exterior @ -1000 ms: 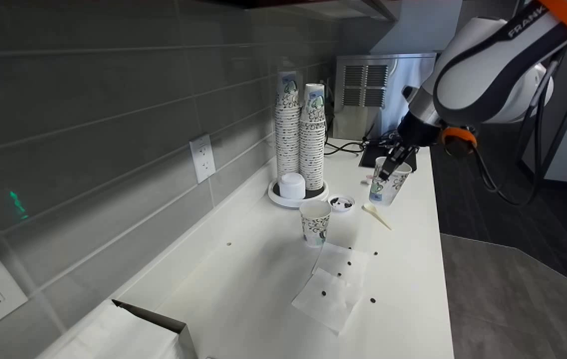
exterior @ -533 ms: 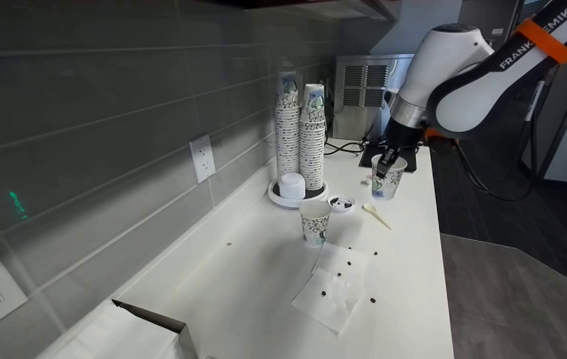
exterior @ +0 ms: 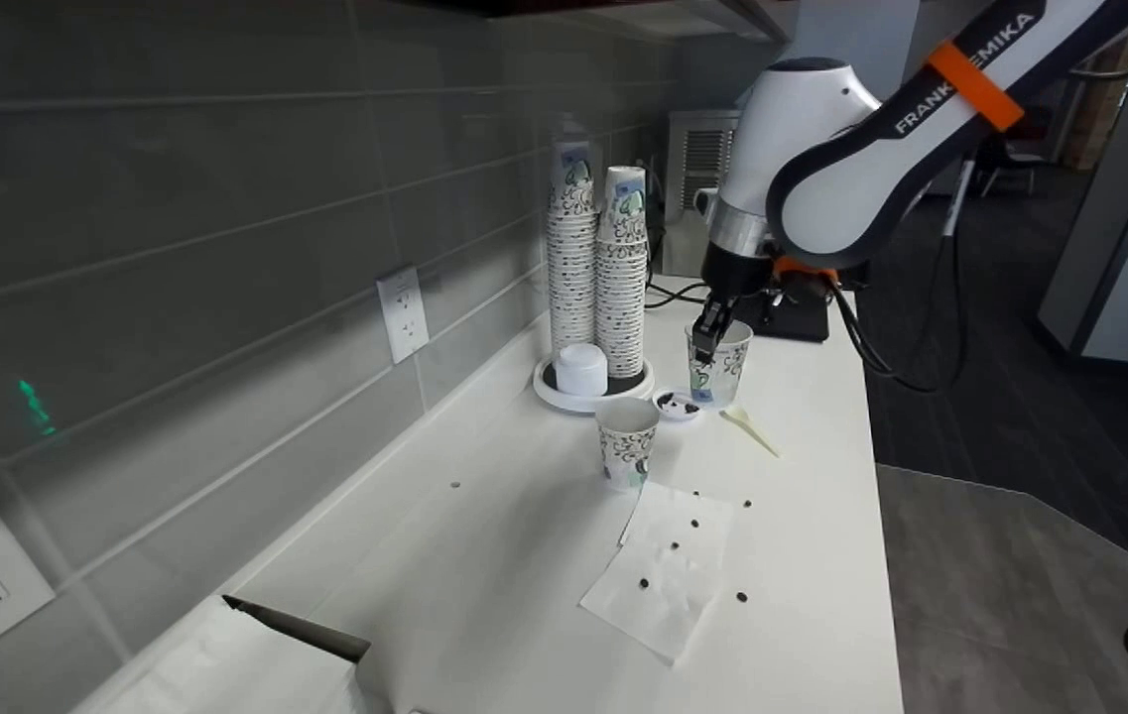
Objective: Pour the contents from the right cup onto the paper towel
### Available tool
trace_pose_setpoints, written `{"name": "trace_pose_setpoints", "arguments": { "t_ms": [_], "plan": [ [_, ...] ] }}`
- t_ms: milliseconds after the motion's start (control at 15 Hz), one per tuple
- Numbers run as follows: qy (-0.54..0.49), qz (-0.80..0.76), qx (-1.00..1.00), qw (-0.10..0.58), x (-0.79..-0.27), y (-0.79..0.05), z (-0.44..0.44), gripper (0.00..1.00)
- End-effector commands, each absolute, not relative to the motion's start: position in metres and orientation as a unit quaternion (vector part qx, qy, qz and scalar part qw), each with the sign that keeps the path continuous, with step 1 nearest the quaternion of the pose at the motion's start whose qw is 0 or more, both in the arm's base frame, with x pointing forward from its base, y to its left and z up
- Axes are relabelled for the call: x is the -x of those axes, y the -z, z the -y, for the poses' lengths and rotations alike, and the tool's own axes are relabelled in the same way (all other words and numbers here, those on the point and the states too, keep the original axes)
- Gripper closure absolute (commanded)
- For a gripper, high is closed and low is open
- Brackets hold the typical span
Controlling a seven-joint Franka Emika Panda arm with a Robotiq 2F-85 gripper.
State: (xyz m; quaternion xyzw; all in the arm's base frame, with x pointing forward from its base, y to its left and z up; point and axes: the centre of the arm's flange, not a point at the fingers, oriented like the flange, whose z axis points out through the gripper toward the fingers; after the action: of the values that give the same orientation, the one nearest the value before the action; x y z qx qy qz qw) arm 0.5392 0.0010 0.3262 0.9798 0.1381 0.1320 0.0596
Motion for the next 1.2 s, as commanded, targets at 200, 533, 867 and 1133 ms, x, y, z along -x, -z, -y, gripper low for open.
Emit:
{"name": "trace_pose_setpoints", "arguments": {
  "t_ms": [200,533,867,1133],
  "plan": [
    [-0.129,-0.129,-0.983,0.017,-0.582,-0.296,0.004,0.99],
    [-0.128,-0.121,-0.984,0.006,-0.599,-0.273,0.008,0.99],
    [-0.132,-0.12,-0.984,0.003,-0.61,-0.256,0.006,0.99],
    [-0.15,-0.117,-0.982,0.005,-0.616,-0.245,0.005,0.99]
  ]
}}
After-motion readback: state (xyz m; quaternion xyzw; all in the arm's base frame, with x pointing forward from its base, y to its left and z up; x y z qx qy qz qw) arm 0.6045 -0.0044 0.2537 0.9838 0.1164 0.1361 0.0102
